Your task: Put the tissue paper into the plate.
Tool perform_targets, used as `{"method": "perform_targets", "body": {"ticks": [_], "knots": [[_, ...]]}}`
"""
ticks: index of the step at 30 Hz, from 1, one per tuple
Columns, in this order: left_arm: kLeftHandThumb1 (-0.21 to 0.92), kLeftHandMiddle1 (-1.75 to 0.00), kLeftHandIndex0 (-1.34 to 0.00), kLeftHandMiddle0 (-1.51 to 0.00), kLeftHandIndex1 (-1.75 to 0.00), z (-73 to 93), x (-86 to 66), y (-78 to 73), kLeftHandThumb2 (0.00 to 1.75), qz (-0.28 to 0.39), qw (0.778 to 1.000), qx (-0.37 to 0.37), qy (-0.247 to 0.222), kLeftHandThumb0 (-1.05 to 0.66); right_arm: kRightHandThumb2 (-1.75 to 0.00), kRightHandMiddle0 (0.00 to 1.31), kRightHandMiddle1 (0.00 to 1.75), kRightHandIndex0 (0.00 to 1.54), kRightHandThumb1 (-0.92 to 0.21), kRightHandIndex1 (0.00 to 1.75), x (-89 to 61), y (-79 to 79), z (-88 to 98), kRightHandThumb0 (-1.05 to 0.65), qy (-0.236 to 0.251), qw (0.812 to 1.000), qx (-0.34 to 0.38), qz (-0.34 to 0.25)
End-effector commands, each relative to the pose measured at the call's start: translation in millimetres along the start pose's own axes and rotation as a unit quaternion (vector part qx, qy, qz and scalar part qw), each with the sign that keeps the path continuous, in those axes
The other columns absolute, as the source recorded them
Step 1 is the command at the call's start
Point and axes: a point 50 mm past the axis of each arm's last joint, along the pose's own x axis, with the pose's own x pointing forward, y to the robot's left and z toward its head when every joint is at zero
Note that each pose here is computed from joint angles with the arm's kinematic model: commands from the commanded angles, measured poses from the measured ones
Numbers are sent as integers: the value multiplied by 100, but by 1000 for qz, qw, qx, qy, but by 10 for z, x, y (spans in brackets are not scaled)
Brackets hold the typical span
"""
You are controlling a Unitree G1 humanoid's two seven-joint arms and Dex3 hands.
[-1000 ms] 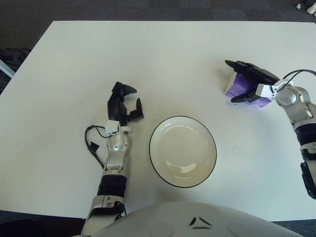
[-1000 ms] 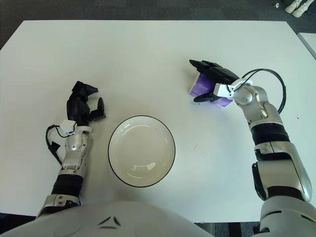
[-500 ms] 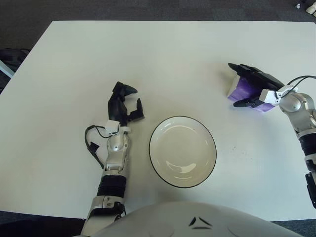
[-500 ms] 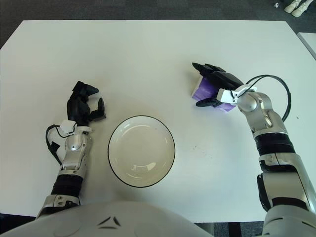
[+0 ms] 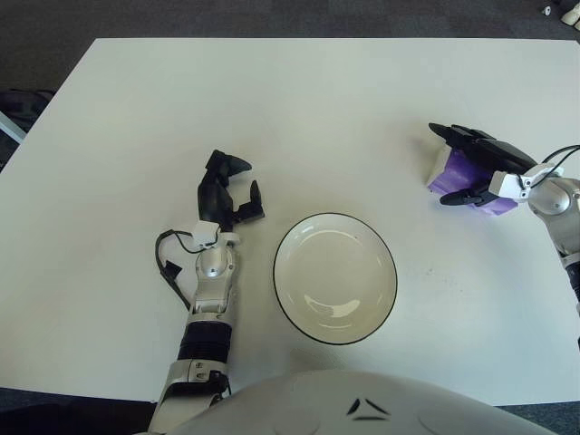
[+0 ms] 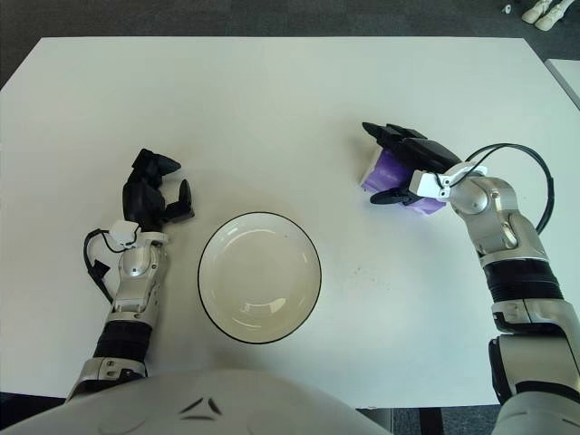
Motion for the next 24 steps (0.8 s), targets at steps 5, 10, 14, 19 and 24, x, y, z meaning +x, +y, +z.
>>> {"method": "perform_targets", "body": {"ticks": [5,10,14,19,24], "knots": [[26,-162,-49,-65,-175,-477,-440,187,135,26,990,22,140,-1,-56,0,0,0,-56,0,-136,-56,-39,-105,5,1000,-6,-4],[26,-159,-50,-65,-175,-480,-442,182,134,27,989,21,144,-1,-56,0,0,0,-57,0,-185,-117,-28,-105,3,1000,-14,-14],[26,-158,-50,-66,-175,-478,-447,175,134,27,989,19,142,-1,-55,0,0,0,-56,0,-216,-200,11,-105,-1,1000,-17,-19],[25,-159,-51,-67,-175,-475,-452,163,135,26,990,18,137,-1,-55,0,0,0,-56,0,-216,-248,46,-105,-3,1000,-16,-21],[24,-158,-52,-67,-175,-473,-458,156,136,26,990,20,134,-1,-55,0,0,0,-57,0,-192,-290,86,-105,-10,999,-18,-29]]}}
